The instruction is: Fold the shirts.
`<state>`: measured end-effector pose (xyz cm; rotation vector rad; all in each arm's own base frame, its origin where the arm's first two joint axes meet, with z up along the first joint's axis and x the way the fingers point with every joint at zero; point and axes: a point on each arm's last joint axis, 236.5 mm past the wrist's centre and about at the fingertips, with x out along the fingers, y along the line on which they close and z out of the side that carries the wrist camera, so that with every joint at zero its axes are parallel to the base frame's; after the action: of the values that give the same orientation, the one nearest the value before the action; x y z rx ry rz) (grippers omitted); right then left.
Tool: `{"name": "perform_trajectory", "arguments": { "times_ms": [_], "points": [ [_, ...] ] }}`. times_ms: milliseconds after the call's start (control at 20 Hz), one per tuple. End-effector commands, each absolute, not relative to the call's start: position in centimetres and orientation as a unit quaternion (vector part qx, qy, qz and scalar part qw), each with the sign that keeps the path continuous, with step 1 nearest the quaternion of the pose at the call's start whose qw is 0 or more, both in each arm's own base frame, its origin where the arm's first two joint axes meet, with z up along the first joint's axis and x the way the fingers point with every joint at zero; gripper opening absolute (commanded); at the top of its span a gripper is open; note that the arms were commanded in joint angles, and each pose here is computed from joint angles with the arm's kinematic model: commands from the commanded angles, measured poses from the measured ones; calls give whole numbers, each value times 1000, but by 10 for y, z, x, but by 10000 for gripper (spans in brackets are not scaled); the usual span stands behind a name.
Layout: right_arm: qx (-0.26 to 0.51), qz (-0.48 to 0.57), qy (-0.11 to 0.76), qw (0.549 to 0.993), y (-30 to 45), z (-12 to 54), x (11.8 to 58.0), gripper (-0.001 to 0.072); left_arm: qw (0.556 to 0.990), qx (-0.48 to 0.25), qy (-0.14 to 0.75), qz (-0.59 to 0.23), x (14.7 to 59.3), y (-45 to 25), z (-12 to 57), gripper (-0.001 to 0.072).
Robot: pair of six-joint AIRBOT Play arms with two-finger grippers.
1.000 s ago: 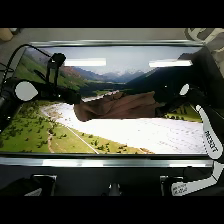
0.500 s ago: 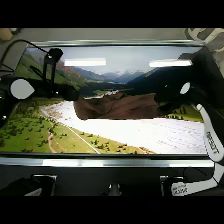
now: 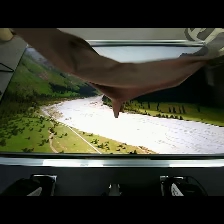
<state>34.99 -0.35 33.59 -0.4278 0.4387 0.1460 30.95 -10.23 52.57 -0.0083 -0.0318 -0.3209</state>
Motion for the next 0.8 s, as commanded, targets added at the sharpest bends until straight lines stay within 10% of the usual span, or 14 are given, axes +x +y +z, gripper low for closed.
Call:
{"name": "perform_trajectory", "arguments": {
  "times_ms": [0,400,750],
  "points": [
    [-201,16,154,967,-11,392,258,15,980,-18,-152,-124,232,-61,603,20],
    [-136,124,504,844,4,201,238,14,999,34,1,-42,339,-46,500,21],
    [-8,123,527,841,23,7,333,15,941,63,328,-47,500,-76,217,21]
  ]
}}
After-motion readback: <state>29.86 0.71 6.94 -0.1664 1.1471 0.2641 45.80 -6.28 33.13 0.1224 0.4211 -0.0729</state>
